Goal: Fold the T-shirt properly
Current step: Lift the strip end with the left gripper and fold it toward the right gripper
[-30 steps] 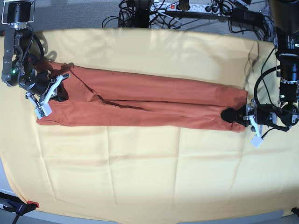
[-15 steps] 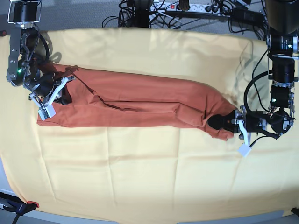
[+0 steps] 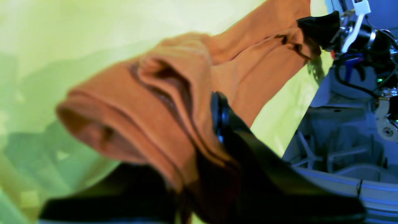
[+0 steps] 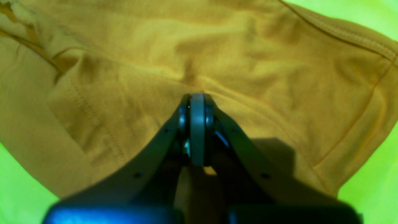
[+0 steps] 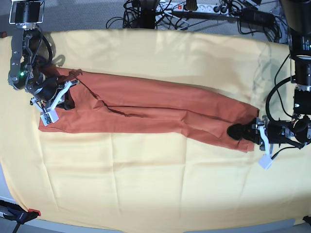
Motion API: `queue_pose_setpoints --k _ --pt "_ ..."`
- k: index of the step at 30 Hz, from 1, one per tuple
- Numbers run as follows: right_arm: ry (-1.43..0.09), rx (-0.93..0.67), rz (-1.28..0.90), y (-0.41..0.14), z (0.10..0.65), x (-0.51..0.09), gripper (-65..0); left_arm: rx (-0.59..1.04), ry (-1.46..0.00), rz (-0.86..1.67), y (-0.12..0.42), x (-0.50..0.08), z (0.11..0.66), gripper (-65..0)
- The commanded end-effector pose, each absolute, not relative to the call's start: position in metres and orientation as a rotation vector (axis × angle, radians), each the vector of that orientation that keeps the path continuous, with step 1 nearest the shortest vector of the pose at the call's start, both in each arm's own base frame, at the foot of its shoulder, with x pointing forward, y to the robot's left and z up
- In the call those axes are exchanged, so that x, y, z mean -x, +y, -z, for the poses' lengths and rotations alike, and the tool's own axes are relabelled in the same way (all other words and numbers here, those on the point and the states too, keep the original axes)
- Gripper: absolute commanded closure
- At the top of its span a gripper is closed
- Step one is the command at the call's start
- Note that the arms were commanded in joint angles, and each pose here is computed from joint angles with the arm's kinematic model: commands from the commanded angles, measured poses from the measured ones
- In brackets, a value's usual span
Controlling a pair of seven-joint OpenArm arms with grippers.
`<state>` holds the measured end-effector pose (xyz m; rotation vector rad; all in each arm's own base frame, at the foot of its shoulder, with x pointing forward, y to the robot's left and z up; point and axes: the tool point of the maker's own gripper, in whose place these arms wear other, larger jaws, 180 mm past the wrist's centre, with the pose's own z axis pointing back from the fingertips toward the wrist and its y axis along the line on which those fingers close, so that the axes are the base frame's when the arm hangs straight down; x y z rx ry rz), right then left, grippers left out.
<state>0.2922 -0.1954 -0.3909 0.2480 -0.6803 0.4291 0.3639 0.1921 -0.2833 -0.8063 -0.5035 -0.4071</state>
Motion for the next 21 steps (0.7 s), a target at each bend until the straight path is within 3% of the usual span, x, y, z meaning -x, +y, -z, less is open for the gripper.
queue_pose_setpoints --k 1,9,21 --pt "-0.655 -0.207 -0.440 -0.204 0.393 -0.291 0.0 0.805 -0.568 0.420 0.197 -0.375 0.261 0.0" --pt "-0.655 -0.208 -0.440 -0.204 0.392 -0.291 0.0 0.836 -0.562 0.421 0.185 -0.375 0.264 0.0" --pt "-0.654 -0.207 -0.440 -0.204 0.393 -0.291 0.0 1.003 -0.562 0.465 0.113 -0.377 0.268 0.0"
